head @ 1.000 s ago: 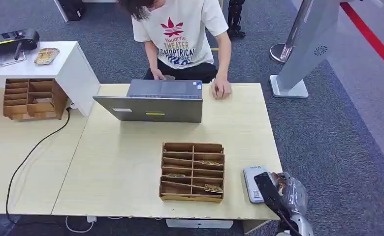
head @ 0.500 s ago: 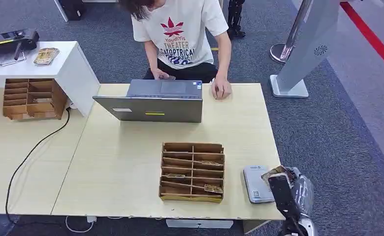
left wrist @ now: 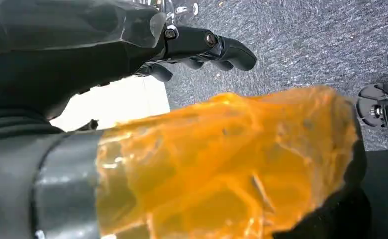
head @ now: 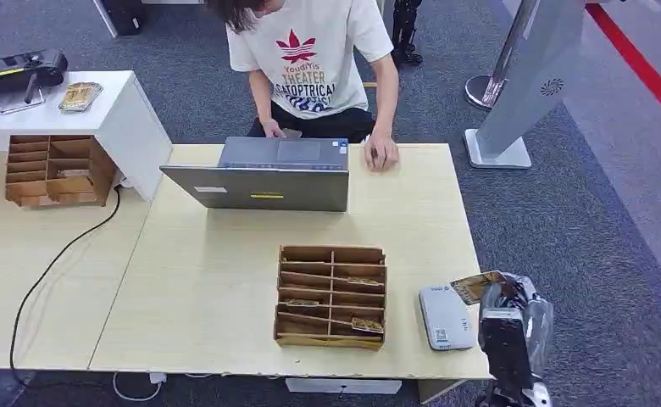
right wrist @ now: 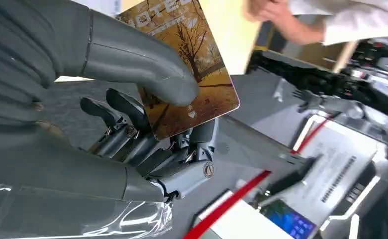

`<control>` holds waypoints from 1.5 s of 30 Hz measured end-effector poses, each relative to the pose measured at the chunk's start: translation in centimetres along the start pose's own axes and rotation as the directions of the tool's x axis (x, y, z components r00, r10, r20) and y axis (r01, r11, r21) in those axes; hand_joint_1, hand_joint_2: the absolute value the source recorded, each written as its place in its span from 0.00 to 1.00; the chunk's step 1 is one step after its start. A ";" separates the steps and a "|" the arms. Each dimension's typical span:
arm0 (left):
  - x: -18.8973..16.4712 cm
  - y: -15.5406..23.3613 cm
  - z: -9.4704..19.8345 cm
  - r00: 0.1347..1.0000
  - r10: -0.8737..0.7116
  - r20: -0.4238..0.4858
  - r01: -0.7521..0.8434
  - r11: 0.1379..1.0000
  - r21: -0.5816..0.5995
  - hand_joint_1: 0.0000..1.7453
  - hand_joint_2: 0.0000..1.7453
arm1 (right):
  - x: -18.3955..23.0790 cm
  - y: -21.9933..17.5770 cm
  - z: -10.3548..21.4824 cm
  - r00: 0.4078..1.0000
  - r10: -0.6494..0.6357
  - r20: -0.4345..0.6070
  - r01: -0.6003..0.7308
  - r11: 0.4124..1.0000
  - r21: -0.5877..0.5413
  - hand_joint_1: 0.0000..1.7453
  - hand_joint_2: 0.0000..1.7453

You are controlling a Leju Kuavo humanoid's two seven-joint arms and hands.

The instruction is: Pass the card to the sensor for recognition and then transmit it.

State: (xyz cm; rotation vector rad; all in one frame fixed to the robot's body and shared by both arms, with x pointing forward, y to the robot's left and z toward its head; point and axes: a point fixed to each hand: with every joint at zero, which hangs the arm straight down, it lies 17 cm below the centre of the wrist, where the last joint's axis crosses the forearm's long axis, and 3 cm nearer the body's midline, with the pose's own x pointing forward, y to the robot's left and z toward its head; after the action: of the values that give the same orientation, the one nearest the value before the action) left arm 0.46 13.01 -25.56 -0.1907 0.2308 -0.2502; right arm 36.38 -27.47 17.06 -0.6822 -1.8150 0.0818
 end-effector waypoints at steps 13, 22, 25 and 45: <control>-0.3 0.5 -0.1 0.995 -0.103 -0.007 0.103 0.994 0.033 0.00 0.00 | 11.1 4.1 -0.4 0.946 -0.150 0.288 0.120 0.986 0.119 1.00 1.00; -0.8 2.4 -0.1 0.982 -0.189 -0.012 0.189 0.981 0.045 0.00 0.00 | 16.8 7.4 -1.8 0.887 -0.167 0.431 0.090 0.977 0.195 1.00 1.00; -1.4 4.2 -0.1 0.974 -0.224 -0.016 0.225 0.973 0.050 0.00 0.00 | 18.6 9.3 -3.0 0.865 -0.156 0.476 0.049 0.972 0.230 1.00 1.00; -2.3 7.9 0.1 0.894 -0.441 -0.078 0.448 0.887 0.114 0.00 0.00 | 24.5 22.4 -11.6 0.789 0.137 0.599 -0.353 0.899 0.260 1.00 1.00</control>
State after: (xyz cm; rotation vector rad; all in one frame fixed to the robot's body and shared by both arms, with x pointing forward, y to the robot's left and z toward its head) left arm 0.06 21.19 -26.65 -0.1061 0.2176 -0.7279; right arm 51.11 -0.09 33.54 -0.6693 -2.1806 0.8664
